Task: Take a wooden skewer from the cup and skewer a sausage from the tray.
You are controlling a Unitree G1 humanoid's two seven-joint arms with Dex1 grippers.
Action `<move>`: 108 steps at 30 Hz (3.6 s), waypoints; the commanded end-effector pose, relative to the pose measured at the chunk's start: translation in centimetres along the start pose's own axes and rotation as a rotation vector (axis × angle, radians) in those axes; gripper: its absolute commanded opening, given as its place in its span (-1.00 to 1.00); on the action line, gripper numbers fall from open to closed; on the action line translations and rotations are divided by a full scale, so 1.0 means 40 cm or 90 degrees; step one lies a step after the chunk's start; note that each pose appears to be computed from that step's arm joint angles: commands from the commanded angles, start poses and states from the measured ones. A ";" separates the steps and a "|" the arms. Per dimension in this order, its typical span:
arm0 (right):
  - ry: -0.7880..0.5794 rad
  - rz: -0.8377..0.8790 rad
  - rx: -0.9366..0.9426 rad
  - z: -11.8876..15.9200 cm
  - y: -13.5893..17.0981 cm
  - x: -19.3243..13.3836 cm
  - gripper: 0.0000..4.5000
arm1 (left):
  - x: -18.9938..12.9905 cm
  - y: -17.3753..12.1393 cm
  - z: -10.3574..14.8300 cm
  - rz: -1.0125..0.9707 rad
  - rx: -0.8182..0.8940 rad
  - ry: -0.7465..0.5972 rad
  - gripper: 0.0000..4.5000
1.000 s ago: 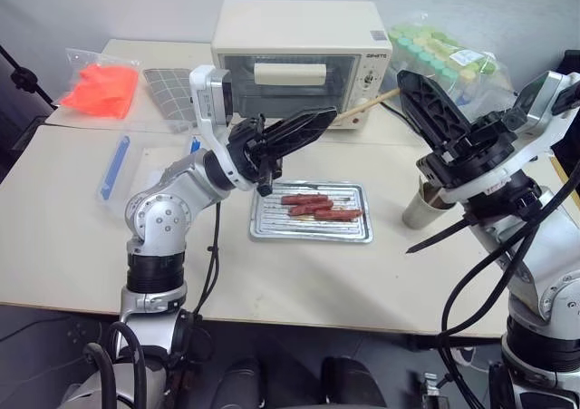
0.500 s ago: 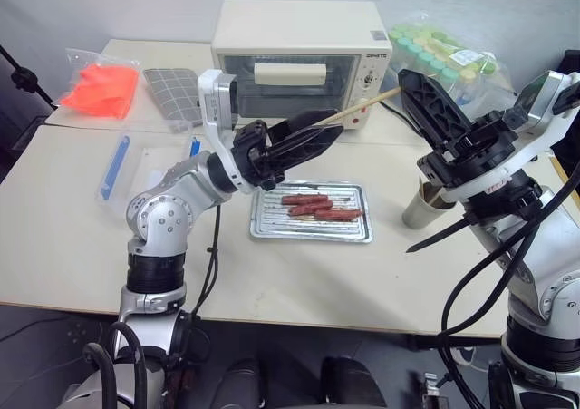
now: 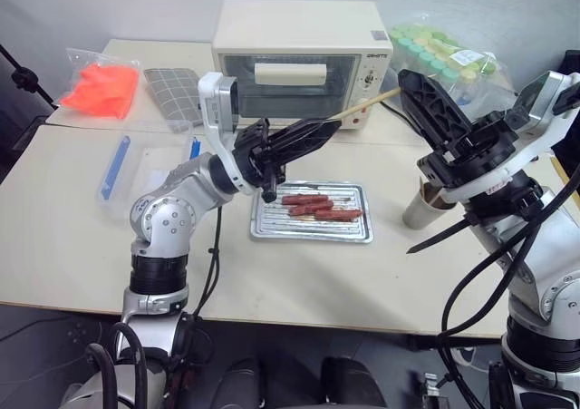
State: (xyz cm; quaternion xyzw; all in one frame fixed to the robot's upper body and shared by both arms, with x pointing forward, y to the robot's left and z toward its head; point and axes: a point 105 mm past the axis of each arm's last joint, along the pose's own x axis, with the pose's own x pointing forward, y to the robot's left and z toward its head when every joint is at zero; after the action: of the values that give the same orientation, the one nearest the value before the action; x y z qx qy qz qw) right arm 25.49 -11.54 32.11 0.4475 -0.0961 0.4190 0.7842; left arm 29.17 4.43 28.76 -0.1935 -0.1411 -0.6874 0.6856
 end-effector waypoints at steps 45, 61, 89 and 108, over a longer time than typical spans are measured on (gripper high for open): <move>0.729 0.043 -0.724 -0.197 -0.419 -0.080 0.87 | -0.344 0.000 0.043 0.174 0.219 0.389 -1.00; 0.753 -0.017 -0.679 -0.224 -0.489 -0.056 0.87 | -0.335 -0.010 0.045 0.181 0.218 0.365 -1.00; 0.732 -0.065 -0.596 -0.218 -0.497 -0.018 -0.11 | -0.337 0.008 0.044 0.172 0.217 0.351 -1.00; 0.769 -0.047 -0.589 -0.262 -0.512 -0.032 -0.39 | -0.340 0.012 0.043 0.179 0.219 0.342 -1.00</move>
State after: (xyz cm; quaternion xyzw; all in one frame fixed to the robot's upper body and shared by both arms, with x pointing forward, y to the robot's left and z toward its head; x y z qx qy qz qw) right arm 37.82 -8.99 13.26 -0.2277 0.1873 0.4827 0.8246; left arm 29.70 17.31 23.11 0.0825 -0.0217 -0.5801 0.8101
